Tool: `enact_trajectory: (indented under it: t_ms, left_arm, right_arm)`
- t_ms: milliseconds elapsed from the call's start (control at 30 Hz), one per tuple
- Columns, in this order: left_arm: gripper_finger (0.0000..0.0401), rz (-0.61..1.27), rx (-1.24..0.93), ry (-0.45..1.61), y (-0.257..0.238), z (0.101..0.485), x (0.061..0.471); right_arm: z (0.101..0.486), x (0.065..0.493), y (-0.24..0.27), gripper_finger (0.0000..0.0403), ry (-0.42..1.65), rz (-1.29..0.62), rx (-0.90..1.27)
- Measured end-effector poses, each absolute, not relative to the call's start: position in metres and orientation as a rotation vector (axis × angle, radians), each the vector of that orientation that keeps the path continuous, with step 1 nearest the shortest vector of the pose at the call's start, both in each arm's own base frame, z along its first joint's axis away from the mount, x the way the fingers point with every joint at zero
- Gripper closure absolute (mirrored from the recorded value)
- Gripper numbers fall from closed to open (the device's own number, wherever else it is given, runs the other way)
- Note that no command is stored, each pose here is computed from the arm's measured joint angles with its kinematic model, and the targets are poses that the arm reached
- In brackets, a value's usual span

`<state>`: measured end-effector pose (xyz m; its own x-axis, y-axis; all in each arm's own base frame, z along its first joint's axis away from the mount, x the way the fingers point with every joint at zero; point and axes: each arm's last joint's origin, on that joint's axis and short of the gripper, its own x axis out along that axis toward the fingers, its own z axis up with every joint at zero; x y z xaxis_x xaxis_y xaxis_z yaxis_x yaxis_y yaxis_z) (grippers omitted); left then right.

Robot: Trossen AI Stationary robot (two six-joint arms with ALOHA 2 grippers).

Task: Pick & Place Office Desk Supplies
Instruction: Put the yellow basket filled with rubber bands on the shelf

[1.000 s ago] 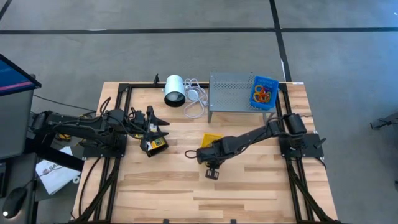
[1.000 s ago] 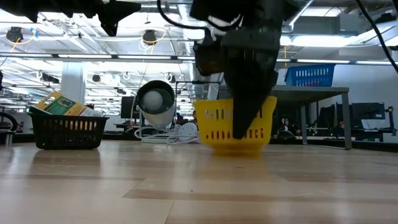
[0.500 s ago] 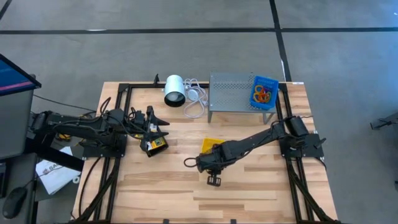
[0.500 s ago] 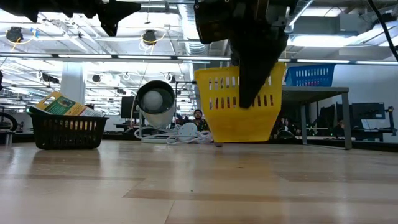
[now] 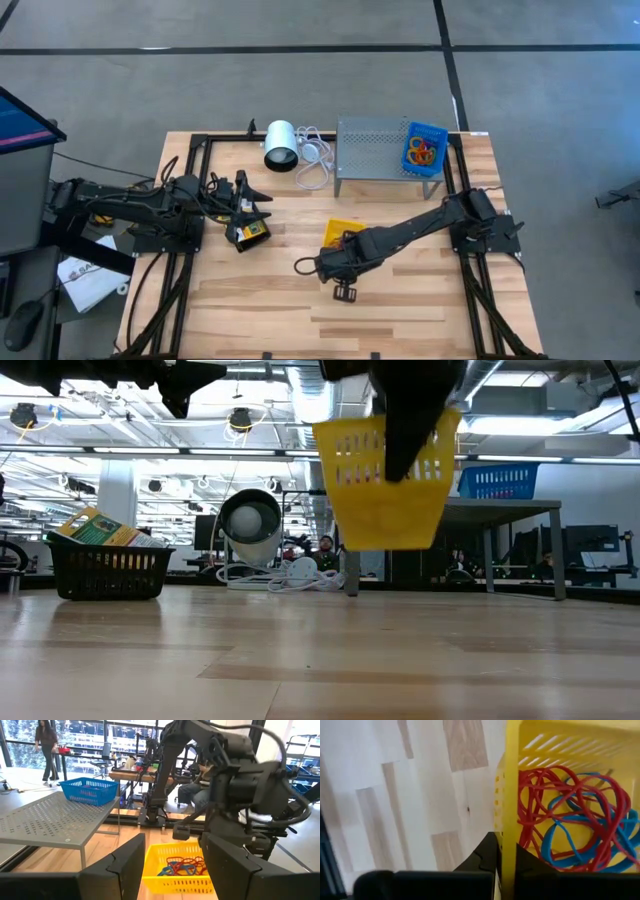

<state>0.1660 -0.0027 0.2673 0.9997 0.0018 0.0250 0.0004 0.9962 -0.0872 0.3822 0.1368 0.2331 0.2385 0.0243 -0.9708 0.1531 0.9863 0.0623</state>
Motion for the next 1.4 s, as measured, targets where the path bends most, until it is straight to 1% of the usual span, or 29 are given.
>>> enact_trajectory:
  t_ms: [333,667,833,1000,1167,1400]
  left_arm:
    - [0.0210,0.001,-0.088,-0.025,-0.003,0.267,0.166]
    - [0.0210,0.001,-0.087,-0.029,-0.003,0.268,0.166]
    - [0.0210,0.000,-0.088,-0.040,-0.003,0.269,0.166]
    - [0.0210,0.000,-0.087,-0.048,-0.003,0.270,0.166]
    - [0.0210,0.000,-0.085,-0.072,-0.003,0.272,0.166]
    - [0.0210,0.042,-0.060,-0.068,-0.001,0.271,0.166]
  right_arm:
    - [0.287,0.374,0.134,0.0403,1.307,-0.134,0.083]
    - [0.355,0.333,0.098,0.0403,1.161,-0.228,0.101]
    - [0.380,0.314,0.076,0.0403,1.115,-0.223,0.085]
    - [0.391,0.305,0.051,0.0403,1.116,-0.244,0.052]
    - [0.392,0.304,0.020,0.0403,1.150,-0.265,-0.001]
    - [0.390,0.307,-0.039,0.0403,1.175,-0.280,-0.024]
